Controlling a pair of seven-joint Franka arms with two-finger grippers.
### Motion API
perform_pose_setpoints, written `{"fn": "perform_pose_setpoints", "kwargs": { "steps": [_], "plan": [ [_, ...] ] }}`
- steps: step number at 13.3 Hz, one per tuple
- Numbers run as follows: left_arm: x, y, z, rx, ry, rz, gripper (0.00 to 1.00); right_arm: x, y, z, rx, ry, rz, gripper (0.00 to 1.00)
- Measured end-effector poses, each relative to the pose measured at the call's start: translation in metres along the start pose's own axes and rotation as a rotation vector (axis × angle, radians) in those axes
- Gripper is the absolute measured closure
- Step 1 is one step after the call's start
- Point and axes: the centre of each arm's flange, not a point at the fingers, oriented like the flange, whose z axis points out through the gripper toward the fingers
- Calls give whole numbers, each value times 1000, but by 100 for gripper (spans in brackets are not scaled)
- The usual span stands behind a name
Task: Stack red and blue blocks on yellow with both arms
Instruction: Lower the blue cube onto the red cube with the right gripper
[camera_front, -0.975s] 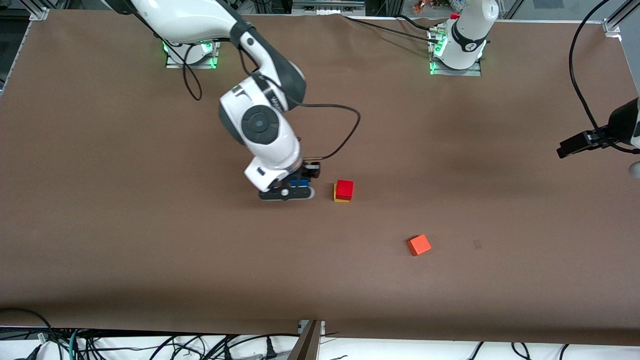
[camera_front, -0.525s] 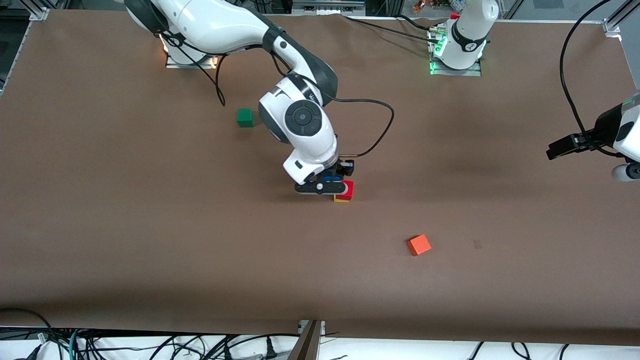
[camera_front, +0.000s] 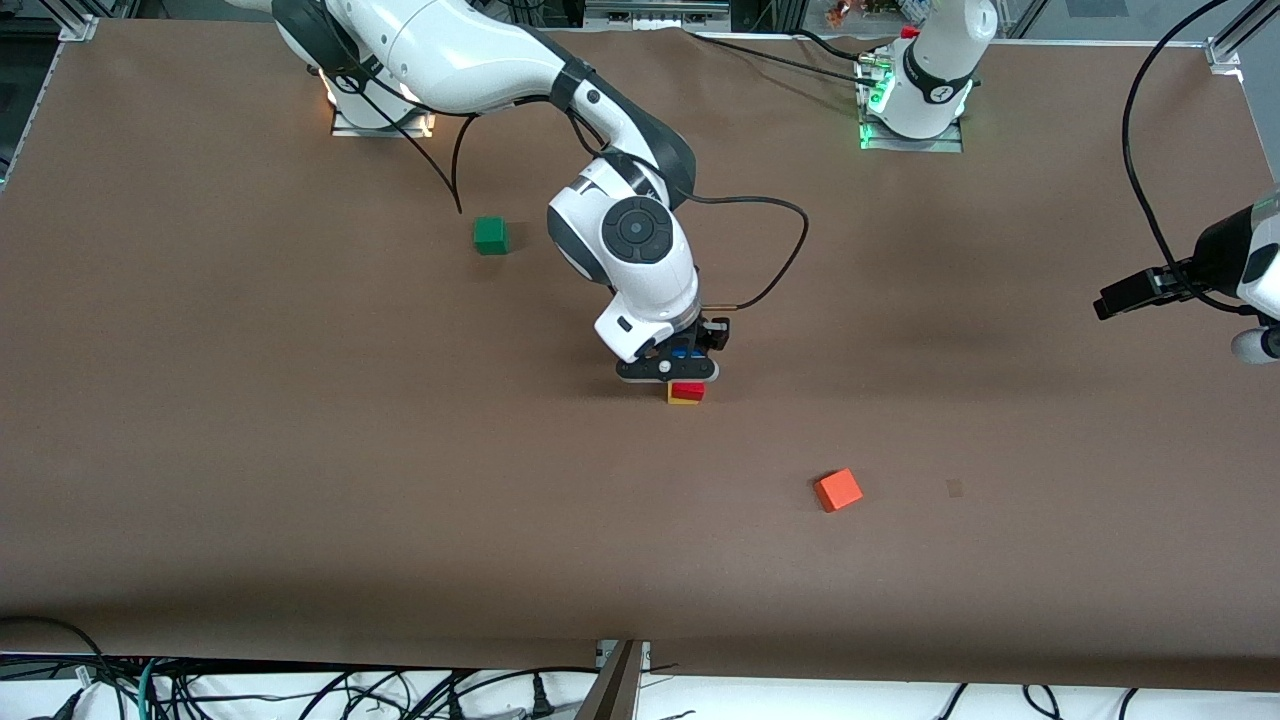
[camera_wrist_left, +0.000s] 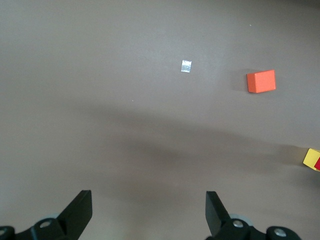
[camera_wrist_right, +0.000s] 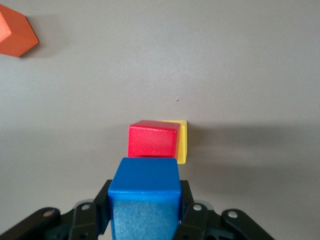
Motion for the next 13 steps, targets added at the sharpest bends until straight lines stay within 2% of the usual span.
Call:
{"fn": "perform_pose_setpoints", "kwargs": {
  "steps": [13],
  "plan": [
    [0,1,0,0,0,1,0,10,3,7,24,42,10,45]
  ]
}}
